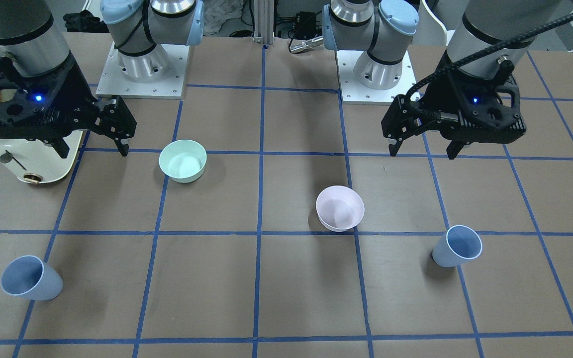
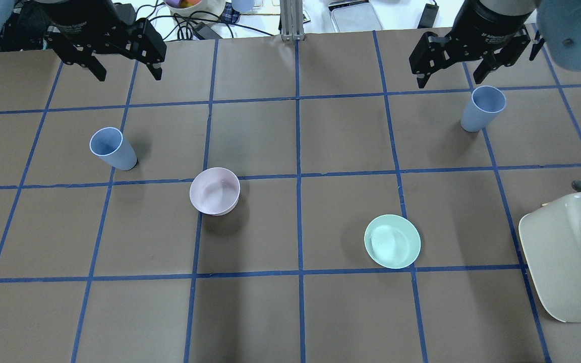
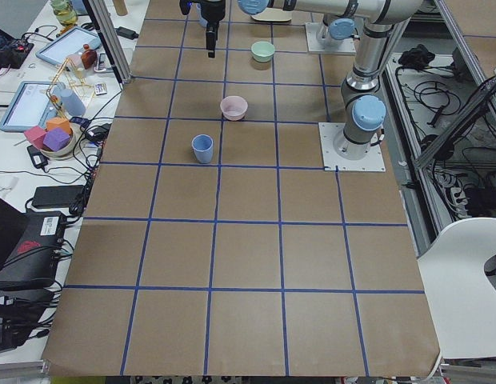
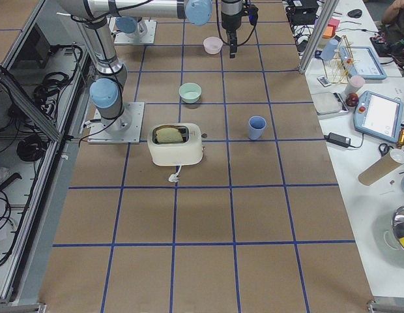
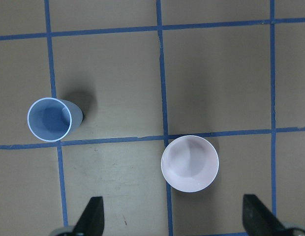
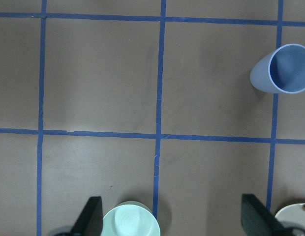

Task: Stack blue cups with both arms

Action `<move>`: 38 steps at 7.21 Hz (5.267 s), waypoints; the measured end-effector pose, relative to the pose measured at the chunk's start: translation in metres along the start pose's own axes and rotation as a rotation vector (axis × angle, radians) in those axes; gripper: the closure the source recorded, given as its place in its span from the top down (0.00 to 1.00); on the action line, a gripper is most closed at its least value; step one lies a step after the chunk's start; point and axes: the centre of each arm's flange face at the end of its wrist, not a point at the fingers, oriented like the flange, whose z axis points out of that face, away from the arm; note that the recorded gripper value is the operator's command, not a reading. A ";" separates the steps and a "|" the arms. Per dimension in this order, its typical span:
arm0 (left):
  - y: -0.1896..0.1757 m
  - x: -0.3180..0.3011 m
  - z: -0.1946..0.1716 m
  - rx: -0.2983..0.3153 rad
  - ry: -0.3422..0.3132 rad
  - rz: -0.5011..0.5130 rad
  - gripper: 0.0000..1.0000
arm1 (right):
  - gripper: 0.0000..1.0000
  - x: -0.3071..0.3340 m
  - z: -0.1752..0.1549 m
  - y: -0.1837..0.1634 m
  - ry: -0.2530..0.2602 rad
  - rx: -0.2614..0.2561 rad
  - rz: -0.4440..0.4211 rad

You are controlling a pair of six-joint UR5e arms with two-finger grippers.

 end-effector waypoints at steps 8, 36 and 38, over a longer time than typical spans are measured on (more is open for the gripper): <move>-0.041 -0.037 0.044 -0.038 0.009 -0.046 1.00 | 1.00 0.000 0.000 0.000 -0.001 0.000 0.002; -0.099 0.261 0.270 -0.136 0.081 0.013 1.00 | 1.00 0.002 0.002 0.000 -0.002 -0.004 0.003; -0.100 0.261 0.265 -0.120 0.083 0.016 1.00 | 1.00 0.003 0.002 -0.001 -0.002 -0.002 0.000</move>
